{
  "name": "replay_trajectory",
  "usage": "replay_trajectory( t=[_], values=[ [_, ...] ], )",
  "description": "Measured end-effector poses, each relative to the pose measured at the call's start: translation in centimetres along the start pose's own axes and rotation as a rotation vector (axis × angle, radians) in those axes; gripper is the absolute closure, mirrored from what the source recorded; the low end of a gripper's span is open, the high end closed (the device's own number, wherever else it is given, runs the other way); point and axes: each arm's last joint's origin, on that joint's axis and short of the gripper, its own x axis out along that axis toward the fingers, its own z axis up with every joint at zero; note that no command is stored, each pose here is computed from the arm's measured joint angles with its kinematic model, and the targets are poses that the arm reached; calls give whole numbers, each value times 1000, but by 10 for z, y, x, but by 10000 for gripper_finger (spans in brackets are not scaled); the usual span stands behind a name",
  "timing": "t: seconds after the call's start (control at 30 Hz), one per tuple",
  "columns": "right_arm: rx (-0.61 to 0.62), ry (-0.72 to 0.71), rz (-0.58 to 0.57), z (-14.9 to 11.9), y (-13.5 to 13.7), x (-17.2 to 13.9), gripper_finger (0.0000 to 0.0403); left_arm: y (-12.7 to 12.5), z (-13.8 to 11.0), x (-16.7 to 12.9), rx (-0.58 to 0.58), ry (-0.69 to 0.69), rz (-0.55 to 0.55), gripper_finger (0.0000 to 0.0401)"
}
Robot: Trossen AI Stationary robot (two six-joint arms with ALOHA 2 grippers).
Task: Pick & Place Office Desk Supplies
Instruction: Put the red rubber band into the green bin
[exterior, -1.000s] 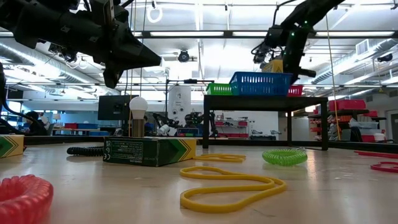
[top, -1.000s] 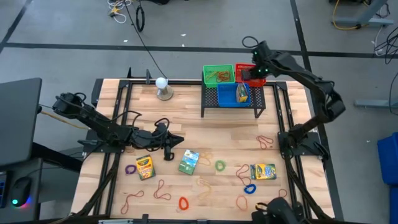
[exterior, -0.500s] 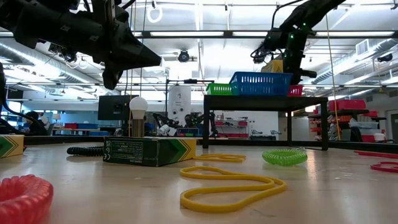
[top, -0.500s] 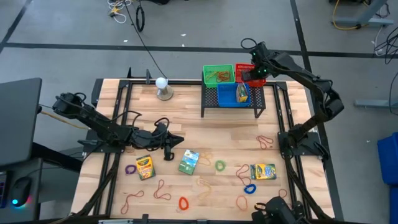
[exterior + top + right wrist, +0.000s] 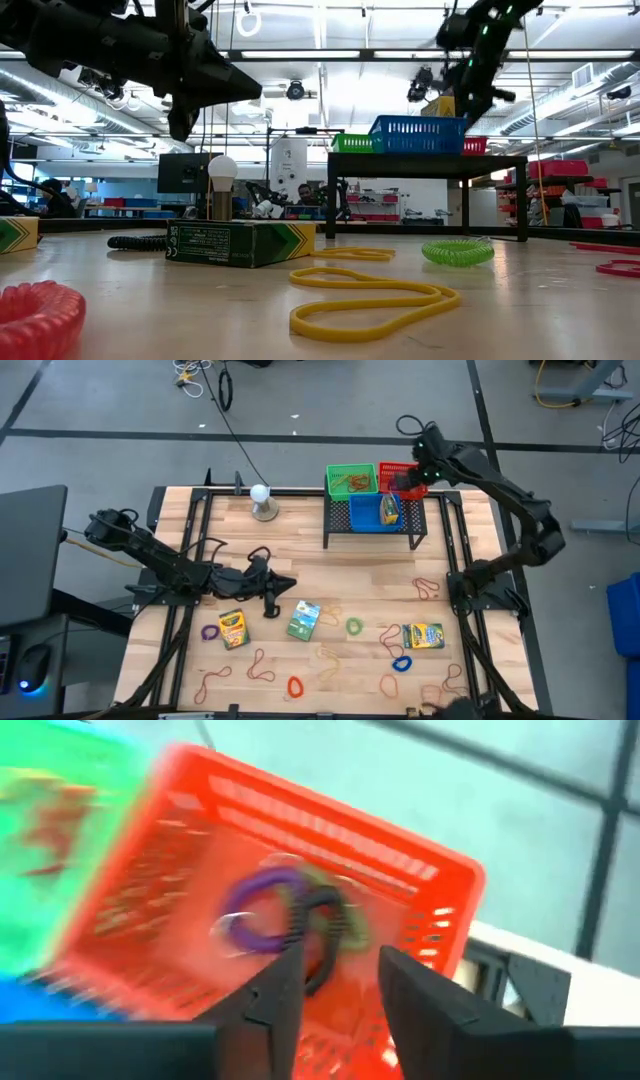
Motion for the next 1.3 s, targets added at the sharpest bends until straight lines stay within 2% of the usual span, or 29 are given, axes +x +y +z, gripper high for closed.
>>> replay_trajectory(
  t=[0.27,0.4,0.57,0.77,0.9,1.07,1.2,1.3],
  values=[
    [-120,-214,163,-34,39,-80,393,3,13,4,-63,-96,-8,373],
    [-167,-296,219,-63,66,-113,386,4,22,6,-94,-154,-31,373],
    [-256,-376,305,-106,102,-139,394,6,24,9,-86,-102,-123,376],
    [-288,-405,474,-164,134,-131,397,6,21,9,-32,-63,-155,395],
    [-358,-329,586,-206,142,-116,397,5,16,9,-25,-24,-124,396],
    [-424,-224,663,-242,133,-106,400,-6,14,15,59,110,25,396],
    [-510,-146,736,-259,122,-104,396,-14,18,17,176,231,176,396],
    [-609,-43,804,-269,121,-101,396,-14,21,16,188,268,238,393]
  ],
)
